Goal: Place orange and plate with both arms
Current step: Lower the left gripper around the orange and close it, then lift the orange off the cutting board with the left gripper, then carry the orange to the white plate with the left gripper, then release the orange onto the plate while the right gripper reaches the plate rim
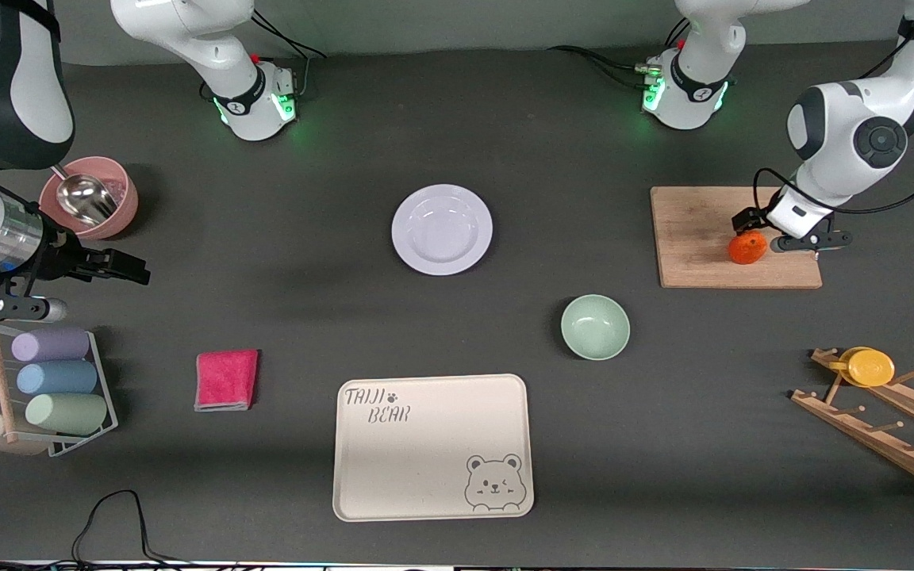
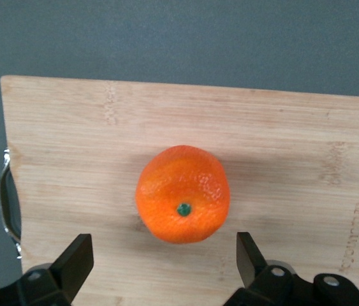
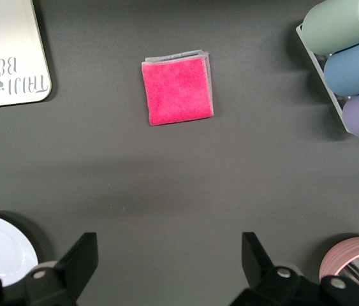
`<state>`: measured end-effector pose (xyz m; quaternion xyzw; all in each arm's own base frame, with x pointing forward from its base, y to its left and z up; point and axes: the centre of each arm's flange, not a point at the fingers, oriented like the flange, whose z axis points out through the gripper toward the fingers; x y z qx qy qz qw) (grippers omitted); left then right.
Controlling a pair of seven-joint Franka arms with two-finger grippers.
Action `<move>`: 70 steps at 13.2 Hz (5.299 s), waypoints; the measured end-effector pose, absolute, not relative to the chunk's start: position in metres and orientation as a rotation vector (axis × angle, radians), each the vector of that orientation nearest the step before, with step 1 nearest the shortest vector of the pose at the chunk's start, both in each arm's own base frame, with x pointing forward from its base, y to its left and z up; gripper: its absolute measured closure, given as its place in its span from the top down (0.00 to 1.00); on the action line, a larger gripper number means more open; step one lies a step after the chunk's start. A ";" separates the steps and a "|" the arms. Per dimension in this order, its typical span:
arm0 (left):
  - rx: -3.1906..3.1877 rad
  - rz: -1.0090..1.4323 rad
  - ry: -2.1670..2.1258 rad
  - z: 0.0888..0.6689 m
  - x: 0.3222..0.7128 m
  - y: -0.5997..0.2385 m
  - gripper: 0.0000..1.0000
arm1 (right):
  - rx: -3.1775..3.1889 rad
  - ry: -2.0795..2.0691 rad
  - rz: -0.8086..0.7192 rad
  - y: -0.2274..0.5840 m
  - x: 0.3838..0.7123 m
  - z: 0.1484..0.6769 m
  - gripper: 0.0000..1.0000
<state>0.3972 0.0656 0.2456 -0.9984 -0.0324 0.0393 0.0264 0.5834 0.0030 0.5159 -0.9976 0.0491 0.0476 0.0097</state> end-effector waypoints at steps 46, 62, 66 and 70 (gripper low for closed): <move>-3.111 0.324 -0.373 0.541 0.509 -0.297 0.68 | -3.111 0.167 0.042 -0.002 0.582 0.506 1.00; -3.170 0.254 -0.449 0.286 0.367 -0.559 0.68 | -2.604 0.413 0.266 0.063 0.552 0.390 1.00; -3.129 0.178 -0.420 0.221 0.346 -0.569 0.68 | -2.409 0.413 0.327 0.073 0.538 0.324 1.00; -3.128 0.176 -0.431 0.215 0.352 -0.568 0.68 | -2.227 0.372 0.307 0.081 0.520 0.262 1.00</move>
